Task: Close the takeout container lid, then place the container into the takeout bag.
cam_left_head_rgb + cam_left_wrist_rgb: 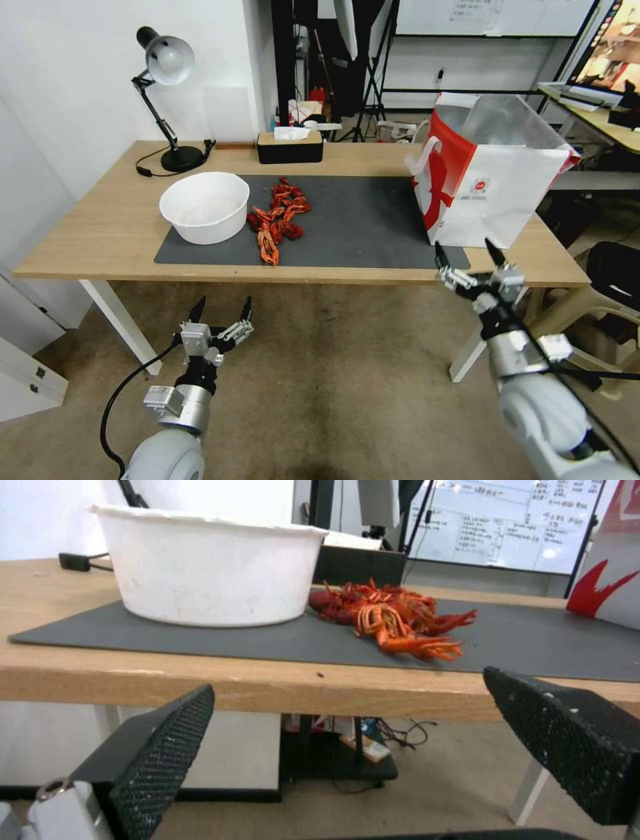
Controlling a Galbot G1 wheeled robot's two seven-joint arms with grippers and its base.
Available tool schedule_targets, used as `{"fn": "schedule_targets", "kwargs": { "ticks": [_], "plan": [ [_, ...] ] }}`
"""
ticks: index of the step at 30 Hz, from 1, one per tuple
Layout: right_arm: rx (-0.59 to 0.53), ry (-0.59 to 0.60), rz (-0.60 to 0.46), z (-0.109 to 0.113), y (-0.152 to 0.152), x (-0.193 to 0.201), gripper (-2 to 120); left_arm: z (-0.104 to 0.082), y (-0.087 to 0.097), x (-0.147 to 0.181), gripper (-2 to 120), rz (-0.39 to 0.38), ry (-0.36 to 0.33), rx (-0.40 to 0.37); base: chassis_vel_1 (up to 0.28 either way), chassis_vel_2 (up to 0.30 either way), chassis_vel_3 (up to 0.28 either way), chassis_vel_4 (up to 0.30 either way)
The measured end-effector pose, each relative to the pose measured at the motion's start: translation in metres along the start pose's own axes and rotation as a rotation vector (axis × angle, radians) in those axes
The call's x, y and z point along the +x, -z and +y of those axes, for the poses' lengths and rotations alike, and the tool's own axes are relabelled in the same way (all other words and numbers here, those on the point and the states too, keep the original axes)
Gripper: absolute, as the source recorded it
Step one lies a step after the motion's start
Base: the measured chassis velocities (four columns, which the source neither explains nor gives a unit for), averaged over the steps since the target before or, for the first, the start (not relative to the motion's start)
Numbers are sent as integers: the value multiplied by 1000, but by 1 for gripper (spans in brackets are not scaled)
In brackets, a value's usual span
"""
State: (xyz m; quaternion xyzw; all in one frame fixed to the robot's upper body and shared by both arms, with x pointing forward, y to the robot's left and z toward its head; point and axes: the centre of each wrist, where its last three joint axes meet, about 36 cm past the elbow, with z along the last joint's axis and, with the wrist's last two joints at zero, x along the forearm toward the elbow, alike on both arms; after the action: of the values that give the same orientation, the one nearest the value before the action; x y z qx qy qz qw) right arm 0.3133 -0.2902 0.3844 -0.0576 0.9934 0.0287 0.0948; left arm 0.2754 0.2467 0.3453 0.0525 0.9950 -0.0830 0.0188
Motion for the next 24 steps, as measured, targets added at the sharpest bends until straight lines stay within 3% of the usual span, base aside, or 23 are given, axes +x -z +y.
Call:
{"fn": "schedule_targets", "kwargs": {
  "ticks": [11,24],
  "plan": [
    [-65,-82,52,14,-22,26,100,-2,-6,-2,100,-29,-19,-9,0,0,0,0],
    [-103,-96,87,20,-37,33,100,0,-8,1,100,-42,-12,-17,0,0,0,0]
  ]
}}
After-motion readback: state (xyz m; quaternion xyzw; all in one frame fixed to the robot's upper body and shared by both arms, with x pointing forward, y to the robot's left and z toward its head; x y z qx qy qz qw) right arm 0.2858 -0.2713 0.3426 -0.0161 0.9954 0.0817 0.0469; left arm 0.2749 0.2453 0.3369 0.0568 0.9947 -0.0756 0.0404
